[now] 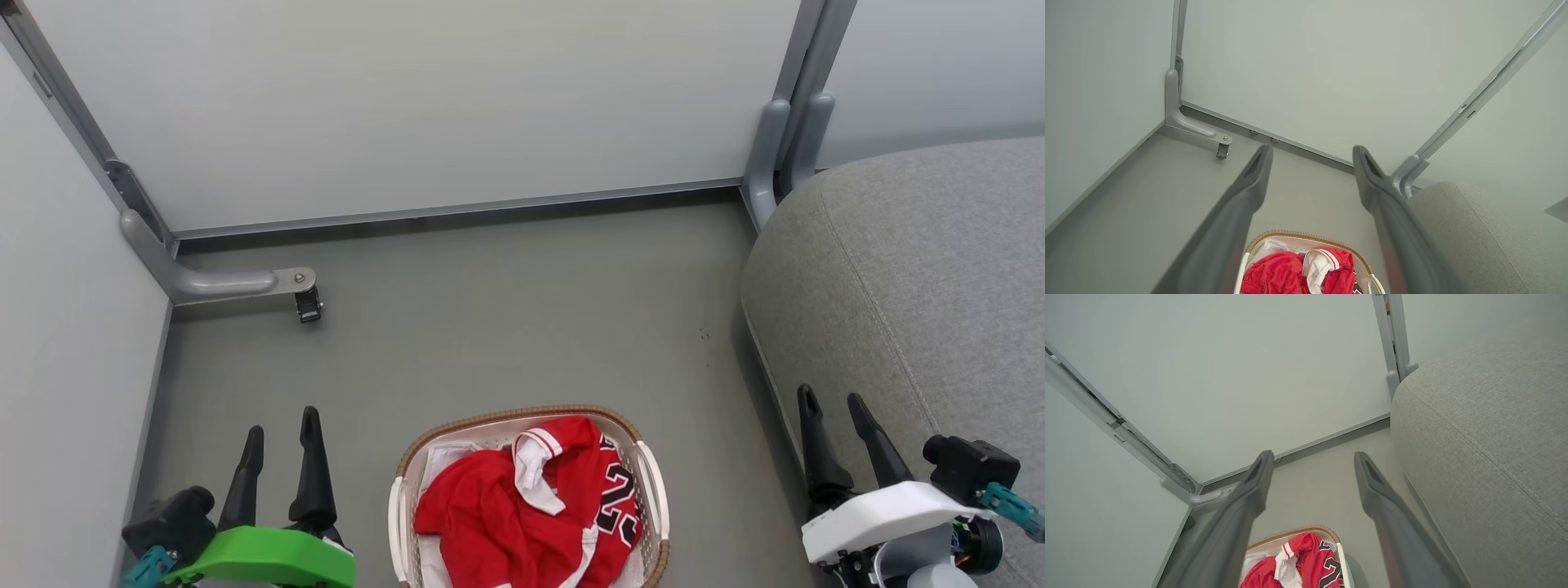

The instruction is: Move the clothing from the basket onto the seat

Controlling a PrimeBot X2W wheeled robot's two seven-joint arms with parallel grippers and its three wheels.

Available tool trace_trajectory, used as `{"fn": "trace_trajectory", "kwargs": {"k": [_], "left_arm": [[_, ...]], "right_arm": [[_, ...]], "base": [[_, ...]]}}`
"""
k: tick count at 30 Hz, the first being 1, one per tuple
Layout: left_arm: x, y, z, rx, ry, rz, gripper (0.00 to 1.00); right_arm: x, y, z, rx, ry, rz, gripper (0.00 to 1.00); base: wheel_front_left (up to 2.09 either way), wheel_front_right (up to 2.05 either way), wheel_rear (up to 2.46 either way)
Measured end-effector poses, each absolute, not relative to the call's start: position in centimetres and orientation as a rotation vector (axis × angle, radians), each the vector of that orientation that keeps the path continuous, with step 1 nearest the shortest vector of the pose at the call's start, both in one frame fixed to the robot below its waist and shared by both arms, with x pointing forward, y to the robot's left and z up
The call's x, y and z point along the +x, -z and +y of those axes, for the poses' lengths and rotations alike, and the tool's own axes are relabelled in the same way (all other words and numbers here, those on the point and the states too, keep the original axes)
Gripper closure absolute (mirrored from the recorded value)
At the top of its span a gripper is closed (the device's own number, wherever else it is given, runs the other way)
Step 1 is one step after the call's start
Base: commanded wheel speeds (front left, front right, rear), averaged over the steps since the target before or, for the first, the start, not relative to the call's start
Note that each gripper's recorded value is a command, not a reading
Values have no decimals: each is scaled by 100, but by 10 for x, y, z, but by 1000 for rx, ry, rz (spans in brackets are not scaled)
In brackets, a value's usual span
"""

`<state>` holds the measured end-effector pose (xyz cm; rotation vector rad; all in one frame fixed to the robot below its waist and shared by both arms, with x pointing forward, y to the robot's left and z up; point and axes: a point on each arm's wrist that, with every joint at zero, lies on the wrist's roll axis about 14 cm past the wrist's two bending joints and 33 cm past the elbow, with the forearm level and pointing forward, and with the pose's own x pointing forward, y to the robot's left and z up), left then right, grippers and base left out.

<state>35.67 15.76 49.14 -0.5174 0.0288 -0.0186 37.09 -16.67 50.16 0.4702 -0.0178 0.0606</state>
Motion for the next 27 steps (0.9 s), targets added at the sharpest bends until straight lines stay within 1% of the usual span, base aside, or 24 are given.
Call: {"fn": "trace_trajectory", "kwargs": {"k": [12,27], "left_arm": [[350,-479,157,-429,18,51,0],[348,-478,152,-321,40,38,0]], "right_arm": [[370,-502,-160,353,-91,-27,0],[368,-500,-152,228,-124,-36,0]], "base": [[0,0,0],[0,0,0]]}}
